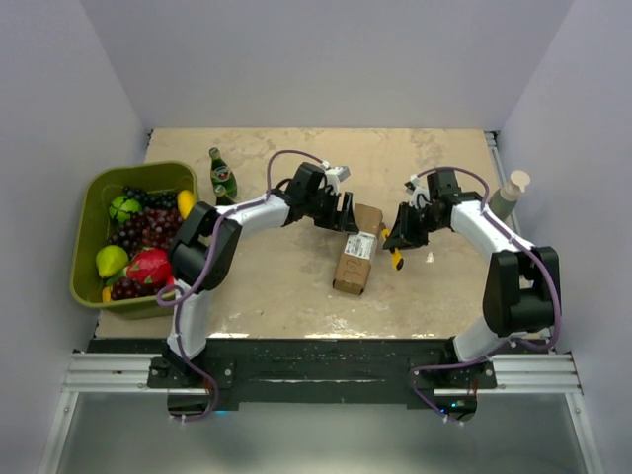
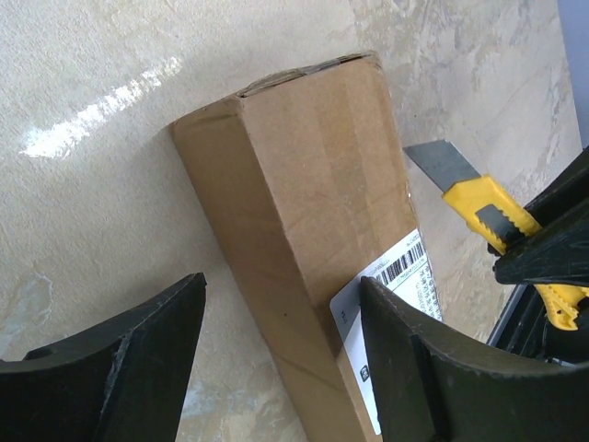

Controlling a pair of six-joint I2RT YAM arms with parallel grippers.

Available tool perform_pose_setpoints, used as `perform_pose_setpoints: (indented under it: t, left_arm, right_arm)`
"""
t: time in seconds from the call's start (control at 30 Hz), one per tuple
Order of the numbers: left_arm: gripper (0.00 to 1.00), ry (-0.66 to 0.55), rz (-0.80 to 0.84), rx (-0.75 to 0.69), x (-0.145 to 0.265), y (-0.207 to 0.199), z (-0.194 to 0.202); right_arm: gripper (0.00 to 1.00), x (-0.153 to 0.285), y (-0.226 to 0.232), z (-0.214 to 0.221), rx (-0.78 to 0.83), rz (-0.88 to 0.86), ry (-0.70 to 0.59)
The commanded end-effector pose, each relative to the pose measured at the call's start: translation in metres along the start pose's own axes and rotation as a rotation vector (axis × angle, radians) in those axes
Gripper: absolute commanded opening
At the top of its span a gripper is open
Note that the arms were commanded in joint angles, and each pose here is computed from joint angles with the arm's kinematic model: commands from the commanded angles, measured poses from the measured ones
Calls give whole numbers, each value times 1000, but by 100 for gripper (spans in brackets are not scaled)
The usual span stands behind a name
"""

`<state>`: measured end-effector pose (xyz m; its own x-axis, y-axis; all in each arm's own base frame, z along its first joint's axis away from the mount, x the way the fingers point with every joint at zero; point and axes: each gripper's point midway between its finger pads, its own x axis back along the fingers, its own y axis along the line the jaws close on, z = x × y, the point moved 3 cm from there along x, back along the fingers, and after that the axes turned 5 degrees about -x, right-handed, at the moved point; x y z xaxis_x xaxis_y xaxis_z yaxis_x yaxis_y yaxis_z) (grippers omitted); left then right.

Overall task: Unpack the express box
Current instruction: Cut the express box at the center of the board.

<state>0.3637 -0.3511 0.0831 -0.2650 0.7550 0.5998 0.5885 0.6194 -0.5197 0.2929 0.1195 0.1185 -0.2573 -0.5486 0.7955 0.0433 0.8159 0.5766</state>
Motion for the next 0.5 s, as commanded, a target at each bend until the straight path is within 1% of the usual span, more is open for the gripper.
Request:
perform_pose_setpoints:
  t: [0.0,0.47]
  left_arm:
    - [72,103,-108,19,-17,31,36]
    - [72,109,-122,27,-26,39,39]
  right_arm:
    - [0,5,11,28,1,-62,85]
    - [0,5,21,61,5,-149,148]
